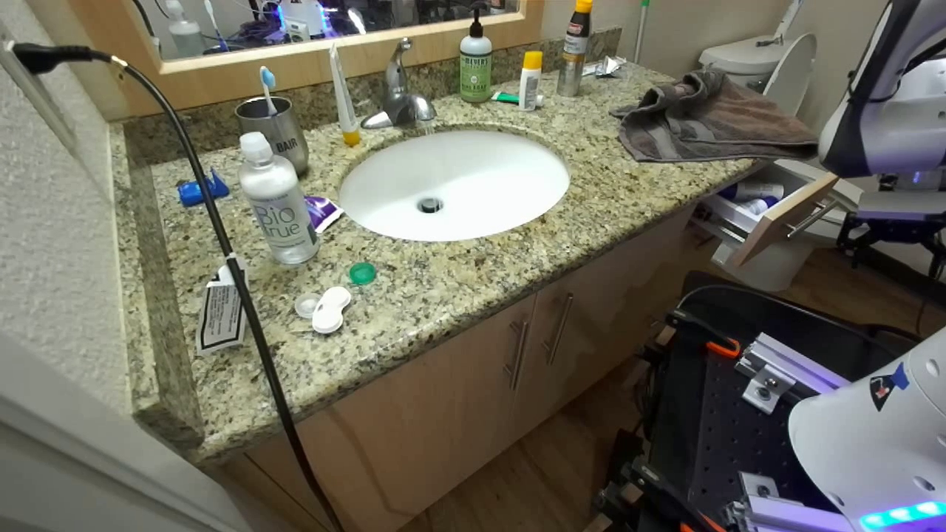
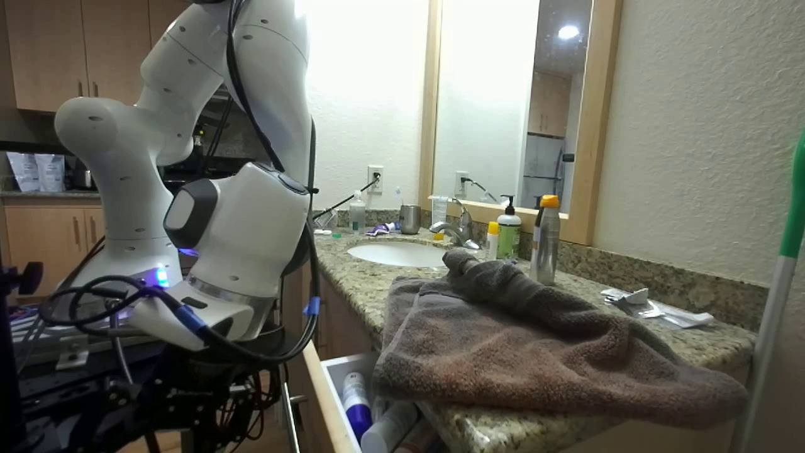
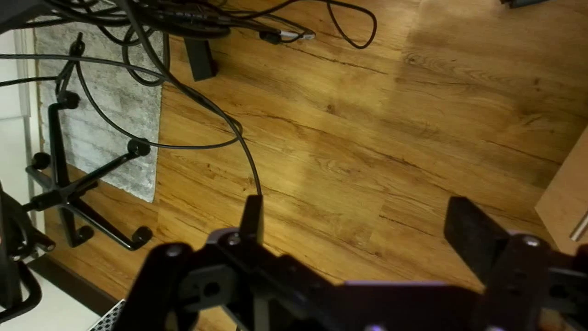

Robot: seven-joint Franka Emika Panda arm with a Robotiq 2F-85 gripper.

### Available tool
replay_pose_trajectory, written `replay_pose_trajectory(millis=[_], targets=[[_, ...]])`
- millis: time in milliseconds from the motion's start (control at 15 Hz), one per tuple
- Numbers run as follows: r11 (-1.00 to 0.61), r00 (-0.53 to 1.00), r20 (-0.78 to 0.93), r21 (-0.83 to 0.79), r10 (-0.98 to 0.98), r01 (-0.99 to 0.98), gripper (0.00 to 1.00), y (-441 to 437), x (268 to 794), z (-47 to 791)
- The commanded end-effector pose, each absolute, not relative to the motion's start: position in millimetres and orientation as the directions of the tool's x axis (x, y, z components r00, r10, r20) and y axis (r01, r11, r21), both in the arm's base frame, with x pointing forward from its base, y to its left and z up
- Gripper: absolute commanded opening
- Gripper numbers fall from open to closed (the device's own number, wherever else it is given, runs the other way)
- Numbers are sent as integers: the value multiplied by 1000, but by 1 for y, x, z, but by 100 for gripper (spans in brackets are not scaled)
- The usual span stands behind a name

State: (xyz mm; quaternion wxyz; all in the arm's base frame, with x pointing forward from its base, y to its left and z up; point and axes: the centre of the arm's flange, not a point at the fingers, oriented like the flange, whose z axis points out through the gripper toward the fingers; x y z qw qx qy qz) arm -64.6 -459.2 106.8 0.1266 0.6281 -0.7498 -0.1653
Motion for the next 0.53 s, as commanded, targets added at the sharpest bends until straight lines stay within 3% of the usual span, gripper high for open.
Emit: replay_pose_trajectory(millis=[0,400,467], targets=[[186,-198,5,367,-980,-911,100,-467,-71,129],[296,-287,72,210,-955,-932,100,-485,-118,240],[279,-265,88,275,-960,-920,100,-485,-106,196]])
